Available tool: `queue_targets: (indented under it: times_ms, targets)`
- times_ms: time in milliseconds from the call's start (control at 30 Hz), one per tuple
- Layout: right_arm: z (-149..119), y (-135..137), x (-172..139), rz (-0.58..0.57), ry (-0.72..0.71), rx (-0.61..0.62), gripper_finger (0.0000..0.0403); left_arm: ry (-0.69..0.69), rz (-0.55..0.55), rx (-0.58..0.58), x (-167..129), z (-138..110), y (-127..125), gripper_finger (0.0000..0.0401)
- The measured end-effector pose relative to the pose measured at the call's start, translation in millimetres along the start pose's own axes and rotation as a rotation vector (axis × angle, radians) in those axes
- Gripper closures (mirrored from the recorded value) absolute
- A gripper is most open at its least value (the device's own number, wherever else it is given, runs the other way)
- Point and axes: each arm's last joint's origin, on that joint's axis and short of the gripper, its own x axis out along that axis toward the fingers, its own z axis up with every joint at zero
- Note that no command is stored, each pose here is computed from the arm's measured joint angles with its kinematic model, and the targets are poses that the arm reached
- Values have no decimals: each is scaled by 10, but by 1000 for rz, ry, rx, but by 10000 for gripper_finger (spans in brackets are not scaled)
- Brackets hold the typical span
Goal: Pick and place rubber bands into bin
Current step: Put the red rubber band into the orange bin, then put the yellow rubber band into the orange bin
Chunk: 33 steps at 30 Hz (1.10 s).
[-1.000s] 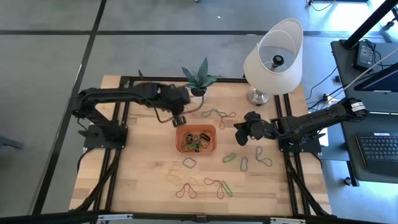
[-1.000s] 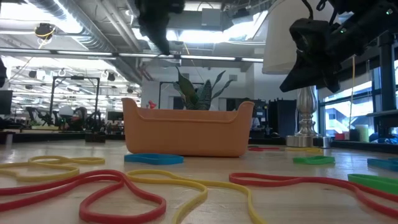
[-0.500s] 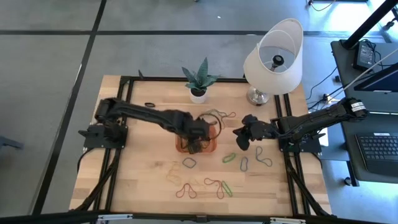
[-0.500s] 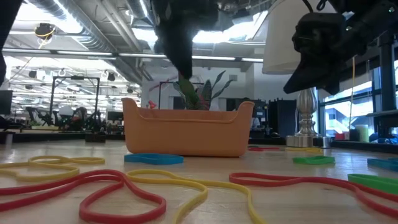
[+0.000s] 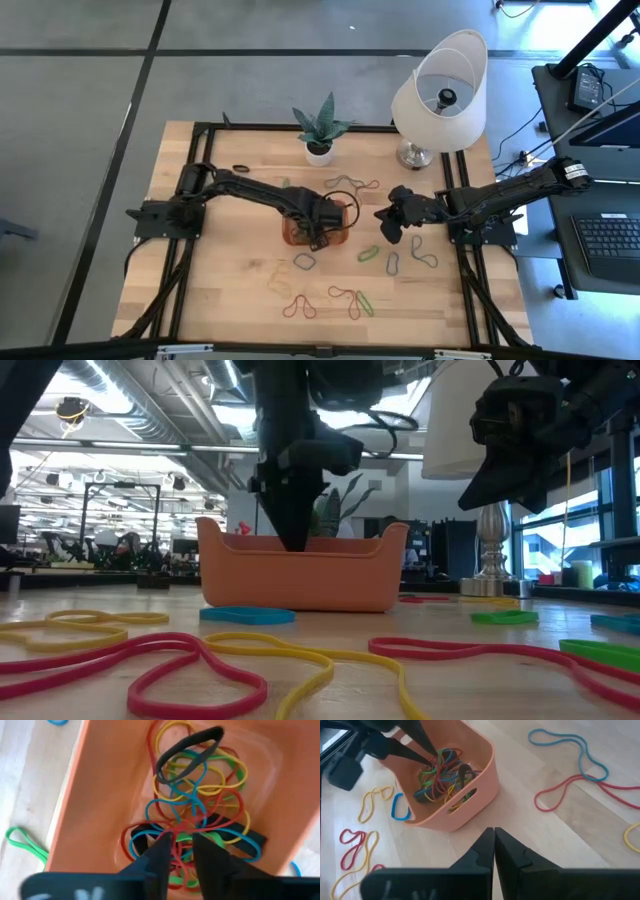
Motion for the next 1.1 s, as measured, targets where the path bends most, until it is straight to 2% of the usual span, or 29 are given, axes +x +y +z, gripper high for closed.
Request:
queue_targets:
  times_ms: [200,467,633,800,967,1100]
  targets:
    - [-2,-1,0,-1,2,-2,386,-9,-9,-22,-98,19,91,269]
    - [-11,-1,0,10,22,6,386,-134,-77,-17,-652,-29,229,263]
    - [-13,6,-2,14,22,86,391,-181,-95,91,-896,-190,257,298]
    - [-7,166,-81,54,-3,71,399,-188,-83,171,-914,-481,332,387]
    - [70,433,-219,37,-78,74,401,-235,-125,178,-831,-902,465,399]
    - [149,741,-239,-20,-45,95,401,-263,-192,157,-759,-1294,621,399]
